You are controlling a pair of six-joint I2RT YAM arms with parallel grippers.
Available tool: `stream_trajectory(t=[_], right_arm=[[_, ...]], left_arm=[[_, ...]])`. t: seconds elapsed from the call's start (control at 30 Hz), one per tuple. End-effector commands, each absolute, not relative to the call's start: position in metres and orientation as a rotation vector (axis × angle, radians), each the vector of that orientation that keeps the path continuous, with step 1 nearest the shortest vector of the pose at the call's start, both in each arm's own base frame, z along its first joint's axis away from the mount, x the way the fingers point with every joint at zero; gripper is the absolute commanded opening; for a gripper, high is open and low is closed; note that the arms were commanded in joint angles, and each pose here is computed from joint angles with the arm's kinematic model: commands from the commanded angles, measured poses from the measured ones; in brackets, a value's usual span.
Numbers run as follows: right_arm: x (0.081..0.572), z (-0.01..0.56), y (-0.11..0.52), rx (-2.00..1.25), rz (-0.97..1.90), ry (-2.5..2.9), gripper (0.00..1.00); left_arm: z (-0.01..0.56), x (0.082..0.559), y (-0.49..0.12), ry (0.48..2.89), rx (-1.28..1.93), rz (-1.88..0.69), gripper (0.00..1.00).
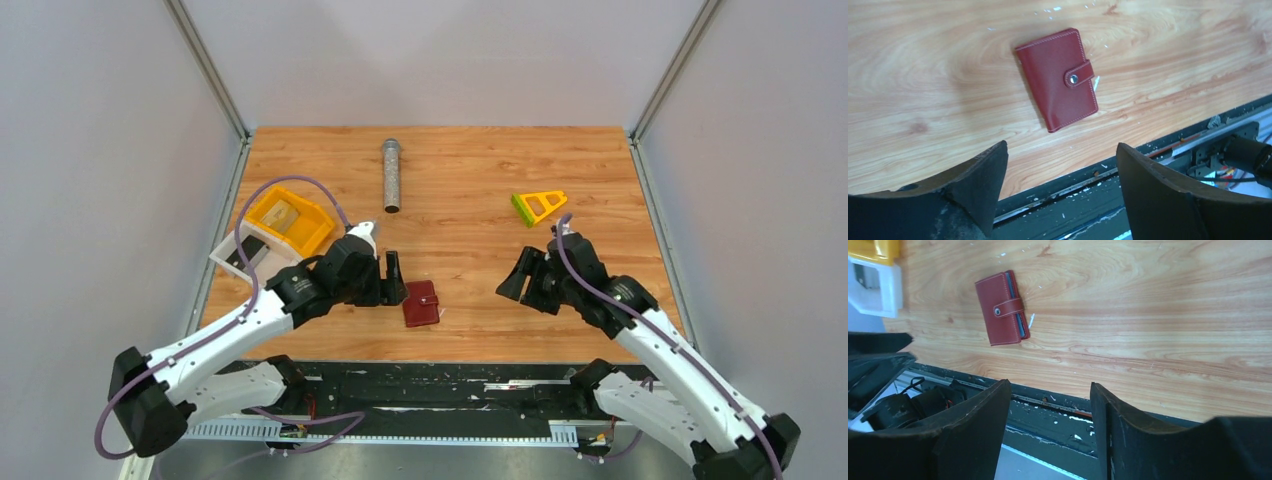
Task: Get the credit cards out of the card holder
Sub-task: Move the card holder to the center of the board.
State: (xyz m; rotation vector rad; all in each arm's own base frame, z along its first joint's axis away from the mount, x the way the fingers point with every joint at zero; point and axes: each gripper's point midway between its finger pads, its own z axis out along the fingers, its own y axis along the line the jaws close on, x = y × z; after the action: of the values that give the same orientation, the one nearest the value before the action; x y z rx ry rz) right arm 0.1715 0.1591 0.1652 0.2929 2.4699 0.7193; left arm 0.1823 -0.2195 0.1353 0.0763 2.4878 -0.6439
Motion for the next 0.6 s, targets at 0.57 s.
stream_trajectory(t=[0.57], right_arm=[[0.238,0.123,0.285,0.077,0.54,2.586,0.51]], left_arm=[[0.139,0.197,-0.165,2.403,-0.142,-0.55,0.89]])
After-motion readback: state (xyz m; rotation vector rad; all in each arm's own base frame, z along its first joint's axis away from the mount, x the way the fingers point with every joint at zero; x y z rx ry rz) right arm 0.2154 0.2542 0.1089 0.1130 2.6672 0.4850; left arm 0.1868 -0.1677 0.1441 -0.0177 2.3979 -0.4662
